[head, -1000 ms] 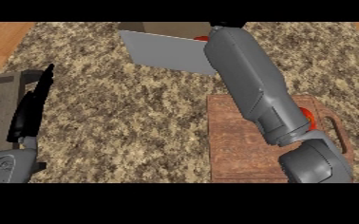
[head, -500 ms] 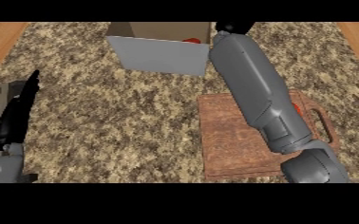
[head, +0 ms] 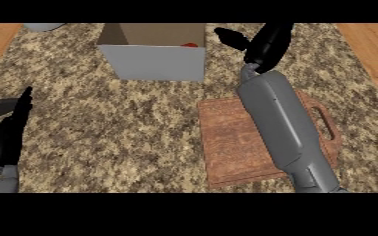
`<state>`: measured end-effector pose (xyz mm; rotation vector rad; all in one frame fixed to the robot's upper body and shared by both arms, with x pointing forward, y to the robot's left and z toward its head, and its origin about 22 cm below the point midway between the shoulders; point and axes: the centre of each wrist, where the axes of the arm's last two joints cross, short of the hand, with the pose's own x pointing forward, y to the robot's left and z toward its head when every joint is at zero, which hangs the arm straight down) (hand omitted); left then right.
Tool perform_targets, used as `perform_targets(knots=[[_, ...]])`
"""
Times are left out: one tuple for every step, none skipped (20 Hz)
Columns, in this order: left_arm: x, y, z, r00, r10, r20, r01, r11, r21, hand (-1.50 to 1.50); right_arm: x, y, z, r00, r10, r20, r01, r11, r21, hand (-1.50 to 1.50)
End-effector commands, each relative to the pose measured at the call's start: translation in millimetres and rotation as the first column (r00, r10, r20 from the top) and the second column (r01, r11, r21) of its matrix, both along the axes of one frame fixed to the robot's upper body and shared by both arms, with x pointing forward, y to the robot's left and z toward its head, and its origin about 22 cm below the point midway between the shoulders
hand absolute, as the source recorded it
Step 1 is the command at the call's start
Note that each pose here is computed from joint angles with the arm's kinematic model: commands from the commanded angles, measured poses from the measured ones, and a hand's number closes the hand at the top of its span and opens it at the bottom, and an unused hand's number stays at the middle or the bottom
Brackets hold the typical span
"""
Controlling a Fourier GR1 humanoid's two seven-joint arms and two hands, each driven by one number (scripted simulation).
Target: Pick the bell pepper from the cutting board and place it in the cardboard box
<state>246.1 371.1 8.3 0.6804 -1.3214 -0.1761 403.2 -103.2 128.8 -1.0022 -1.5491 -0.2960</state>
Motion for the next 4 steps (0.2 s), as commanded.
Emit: perform_targets(knots=[[-4.5,-3.9,-2.6,1.0,0.002,-0.008,-0.002,1.0,-0.01,0.0,-37.2,-22.1,-8.4,0.998,0.028,-0.048,-0.028,1.0,0.001,-1.5],[-1.7,-0.6,7.8,1.0,0.007,0.001,-0.007,1.0,-0.005,0.0,-46.6,-23.5,-7.2,0.997,0.048,-0.064,-0.049,0.999,-0.007,-1.5],[-10.6,3.6,0.6,0.999,0.035,-0.002,-0.035,0.999,-0.002,0.0,-54.8,-26.3,-9.6,0.995,0.049,-0.085,-0.052,0.998,-0.035,-1.5],[-10.5,7.7,3.2,1.0,0.011,-0.008,-0.01,1.0,0.008,0.0,-61.5,-36.6,1.4,0.993,0.061,-0.105,-0.063,0.998,-0.017,-1.5]])
